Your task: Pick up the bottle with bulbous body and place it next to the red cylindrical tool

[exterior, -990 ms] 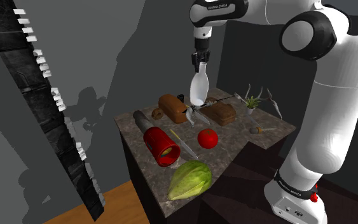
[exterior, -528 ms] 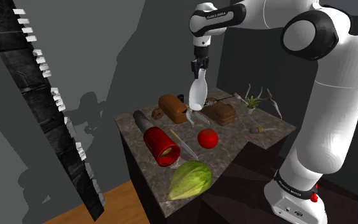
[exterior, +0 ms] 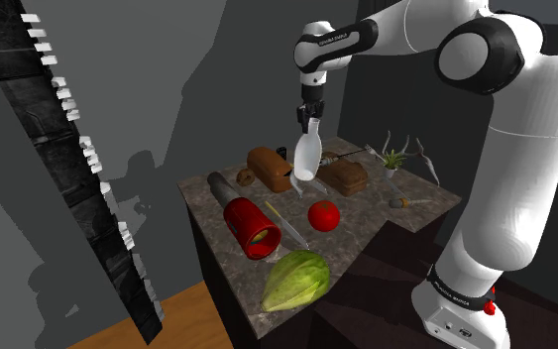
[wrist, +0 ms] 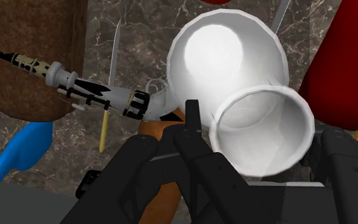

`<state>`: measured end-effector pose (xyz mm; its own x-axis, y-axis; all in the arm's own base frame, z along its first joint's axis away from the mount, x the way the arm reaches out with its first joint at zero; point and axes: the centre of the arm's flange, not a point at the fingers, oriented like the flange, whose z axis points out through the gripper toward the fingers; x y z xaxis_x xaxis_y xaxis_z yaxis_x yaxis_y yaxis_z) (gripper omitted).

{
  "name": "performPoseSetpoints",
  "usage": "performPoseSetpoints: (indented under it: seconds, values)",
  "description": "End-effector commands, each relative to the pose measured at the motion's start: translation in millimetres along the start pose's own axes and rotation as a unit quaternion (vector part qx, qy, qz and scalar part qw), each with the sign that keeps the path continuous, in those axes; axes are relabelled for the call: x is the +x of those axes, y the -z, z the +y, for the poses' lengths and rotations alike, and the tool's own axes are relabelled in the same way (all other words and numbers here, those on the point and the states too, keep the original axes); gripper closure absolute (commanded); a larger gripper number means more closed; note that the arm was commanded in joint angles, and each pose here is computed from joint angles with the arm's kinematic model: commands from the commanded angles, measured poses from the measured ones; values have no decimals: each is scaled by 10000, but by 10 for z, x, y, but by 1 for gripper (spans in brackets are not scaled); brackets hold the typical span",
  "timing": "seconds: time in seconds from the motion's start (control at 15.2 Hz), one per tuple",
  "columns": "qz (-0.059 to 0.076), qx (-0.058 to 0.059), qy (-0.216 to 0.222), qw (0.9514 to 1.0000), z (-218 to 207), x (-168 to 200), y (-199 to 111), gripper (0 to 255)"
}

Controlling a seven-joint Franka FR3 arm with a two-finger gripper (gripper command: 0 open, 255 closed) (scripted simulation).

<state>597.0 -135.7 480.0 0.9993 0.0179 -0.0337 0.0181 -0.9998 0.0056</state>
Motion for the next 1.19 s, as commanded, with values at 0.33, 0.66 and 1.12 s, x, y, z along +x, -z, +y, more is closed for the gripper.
performPoseSetpoints:
  seconds: [0.33, 0.66, 1.12]
  values:
    - [5, -1, 0, 10000, -10, 5, -366, 255]
    - [5, -1, 0, 10000, -11, 13, -630, 255]
    - [5, -1, 0, 10000, -13, 26, -999, 255]
